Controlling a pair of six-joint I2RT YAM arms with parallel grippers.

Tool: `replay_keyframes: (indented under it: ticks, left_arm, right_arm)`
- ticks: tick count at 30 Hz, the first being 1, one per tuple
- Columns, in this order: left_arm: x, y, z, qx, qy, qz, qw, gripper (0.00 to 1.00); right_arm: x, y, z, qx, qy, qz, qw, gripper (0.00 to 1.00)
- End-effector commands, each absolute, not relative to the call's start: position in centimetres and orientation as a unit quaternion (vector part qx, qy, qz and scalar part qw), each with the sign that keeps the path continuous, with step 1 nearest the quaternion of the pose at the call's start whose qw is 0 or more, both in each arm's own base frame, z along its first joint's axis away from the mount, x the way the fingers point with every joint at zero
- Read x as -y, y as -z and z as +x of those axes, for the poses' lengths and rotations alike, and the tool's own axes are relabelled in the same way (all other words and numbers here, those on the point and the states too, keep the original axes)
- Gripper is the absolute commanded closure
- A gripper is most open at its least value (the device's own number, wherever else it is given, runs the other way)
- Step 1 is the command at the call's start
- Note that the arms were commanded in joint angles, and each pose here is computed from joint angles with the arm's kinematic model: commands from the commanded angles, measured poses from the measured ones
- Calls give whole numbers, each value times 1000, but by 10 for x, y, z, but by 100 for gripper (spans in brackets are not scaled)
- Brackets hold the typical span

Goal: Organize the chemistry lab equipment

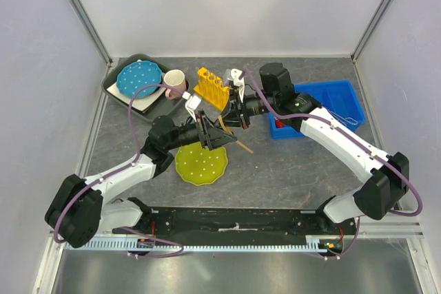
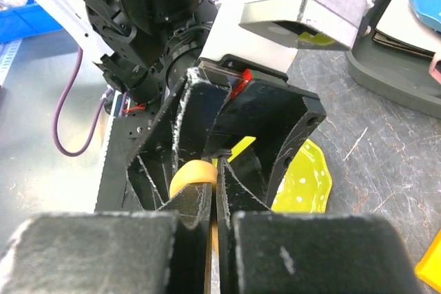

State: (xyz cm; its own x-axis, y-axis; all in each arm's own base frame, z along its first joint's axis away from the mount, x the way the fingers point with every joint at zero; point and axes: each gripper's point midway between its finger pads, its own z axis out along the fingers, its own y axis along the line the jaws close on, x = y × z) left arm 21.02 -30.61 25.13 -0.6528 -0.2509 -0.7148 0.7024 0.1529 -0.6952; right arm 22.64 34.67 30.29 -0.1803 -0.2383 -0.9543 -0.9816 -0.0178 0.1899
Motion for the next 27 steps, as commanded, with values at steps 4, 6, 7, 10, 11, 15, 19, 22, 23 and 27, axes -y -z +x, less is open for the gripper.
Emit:
replay_keyframes:
  ticks: [4, 6, 7, 10, 11, 15, 19, 22, 23, 27]
  left_arm:
    - [312, -254, 205, -640, 644, 192, 372, 66]
    - [313, -253, 203, -640, 646, 197, 367, 82]
    - [313, -253, 201, -639, 648, 200, 363, 86]
    - [313, -254, 198, -635, 652, 206, 360, 98]
    - [312, -255, 197, -633, 653, 207, 361, 98]
    - [309, -257, 193, -629, 654, 207, 366, 98]
    - [304, -257, 188, -628, 651, 208, 372, 98]
    - [300, -256, 184, -630, 648, 206, 375, 98]
    - [299, -254, 184, -633, 647, 204, 374, 98]
    - [293, -247, 183, -646, 635, 195, 377, 98]
  right_arm:
    - [-343, -324, 223, -565, -515, -508, 396, 98]
    - [-342, -323, 226, -569, -510, -506, 401, 96]
    - [-341, -322, 227, -571, -508, -504, 401, 96]
    - [-340, -319, 231, -577, -500, -502, 406, 93]
    - [-340, -319, 232, -578, -497, -502, 408, 92]
    - [-335, -313, 239, -588, -473, -505, 419, 76]
    - [-322, -298, 250, -606, -418, -520, 434, 52]
    - [-311, -279, 252, -618, -385, -534, 430, 33]
    - [-308, -275, 253, -623, -376, -534, 431, 30]
    - [-294, -270, 249, -631, -376, -526, 429, 15]
